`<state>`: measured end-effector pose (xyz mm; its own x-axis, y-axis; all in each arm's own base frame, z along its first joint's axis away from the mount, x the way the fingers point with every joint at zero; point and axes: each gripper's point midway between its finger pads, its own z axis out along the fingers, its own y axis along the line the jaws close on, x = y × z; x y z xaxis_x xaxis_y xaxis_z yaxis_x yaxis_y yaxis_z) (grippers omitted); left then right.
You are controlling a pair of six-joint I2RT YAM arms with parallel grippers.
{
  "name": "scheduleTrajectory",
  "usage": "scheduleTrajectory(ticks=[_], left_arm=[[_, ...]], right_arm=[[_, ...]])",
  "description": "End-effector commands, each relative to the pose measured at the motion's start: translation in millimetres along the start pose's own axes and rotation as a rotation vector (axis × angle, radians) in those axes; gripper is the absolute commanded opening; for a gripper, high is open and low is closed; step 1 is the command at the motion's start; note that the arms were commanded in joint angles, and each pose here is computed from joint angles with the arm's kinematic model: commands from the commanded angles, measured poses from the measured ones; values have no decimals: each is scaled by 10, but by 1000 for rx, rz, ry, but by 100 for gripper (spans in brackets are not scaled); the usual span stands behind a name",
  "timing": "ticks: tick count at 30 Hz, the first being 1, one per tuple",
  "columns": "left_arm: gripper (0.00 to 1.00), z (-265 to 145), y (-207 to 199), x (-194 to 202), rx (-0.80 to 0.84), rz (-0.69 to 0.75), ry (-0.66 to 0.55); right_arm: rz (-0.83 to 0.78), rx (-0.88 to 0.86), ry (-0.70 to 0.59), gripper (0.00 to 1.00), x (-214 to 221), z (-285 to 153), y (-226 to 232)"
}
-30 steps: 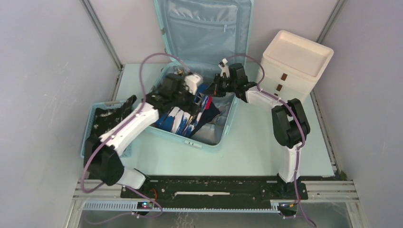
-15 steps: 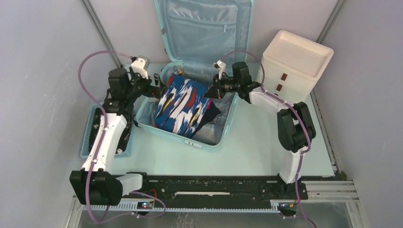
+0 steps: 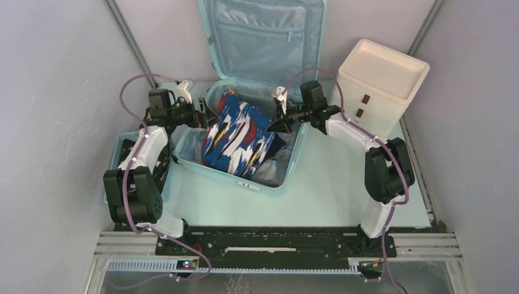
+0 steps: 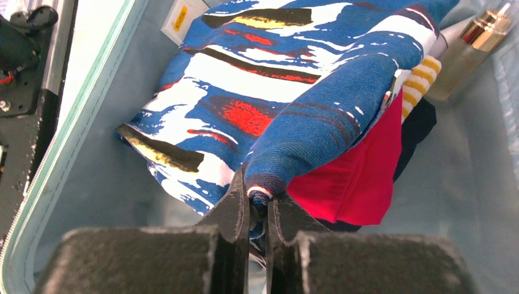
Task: Open, take out, and arrange the luggage
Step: Pick up the clothes from the luggage.
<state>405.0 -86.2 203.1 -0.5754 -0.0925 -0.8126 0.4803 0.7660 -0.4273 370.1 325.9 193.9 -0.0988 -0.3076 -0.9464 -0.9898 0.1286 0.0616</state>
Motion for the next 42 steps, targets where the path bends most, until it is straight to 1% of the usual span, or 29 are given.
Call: scheduleTrajectory(ticks=[1, 6, 18, 21, 23, 25, 27, 28, 31, 34, 35, 38, 40, 42], left_arm=[[98, -25, -72, -149, 84, 64, -40], [98, 37, 25, -47, 110, 55, -27], [97, 315, 123, 252, 226, -95, 65], [96, 371, 82, 299, 250, -108, 82], [93, 427, -12, 345, 289, -115, 101], [86, 453, -90, 367, 320, -114, 113], [75, 443, -131, 351, 340, -115, 113], [69, 435, -142, 329, 343, -112, 110], [36, 419, -172, 284, 352, -110, 103], [9, 387, -185, 194, 352, -110, 91], [2, 355, -194, 144, 349, -104, 82], [0, 230, -199, -22, 307, -72, 40], [0, 150, -207, -104, 255, -32, 17], [0, 72, -210, -181, 196, 6, -7]], right_arm=[[-204, -81, -63, 0, -356, -146, 259], [-250, -131, -85, 0, -391, -186, 378], [-282, -225, -130, 0, -503, -181, 647], [-281, -236, -134, 0, -512, -174, 676], [-279, -240, -136, 0, -517, -168, 688], [-274, -240, -136, 0, -515, -167, 685], [-269, -240, -134, 0, -513, -158, 687], [-267, -239, -134, 0, -511, -157, 682], [-252, -234, -132, 0, -503, -149, 666], [-225, -213, -127, 0, -506, -135, 619], [-212, -201, -124, 0, -507, -131, 595], [-169, -162, -110, 1, -503, -140, 502], [-92, -106, -86, 11, -509, -153, 379], [-10, -48, -52, 27, -557, -197, 230]])
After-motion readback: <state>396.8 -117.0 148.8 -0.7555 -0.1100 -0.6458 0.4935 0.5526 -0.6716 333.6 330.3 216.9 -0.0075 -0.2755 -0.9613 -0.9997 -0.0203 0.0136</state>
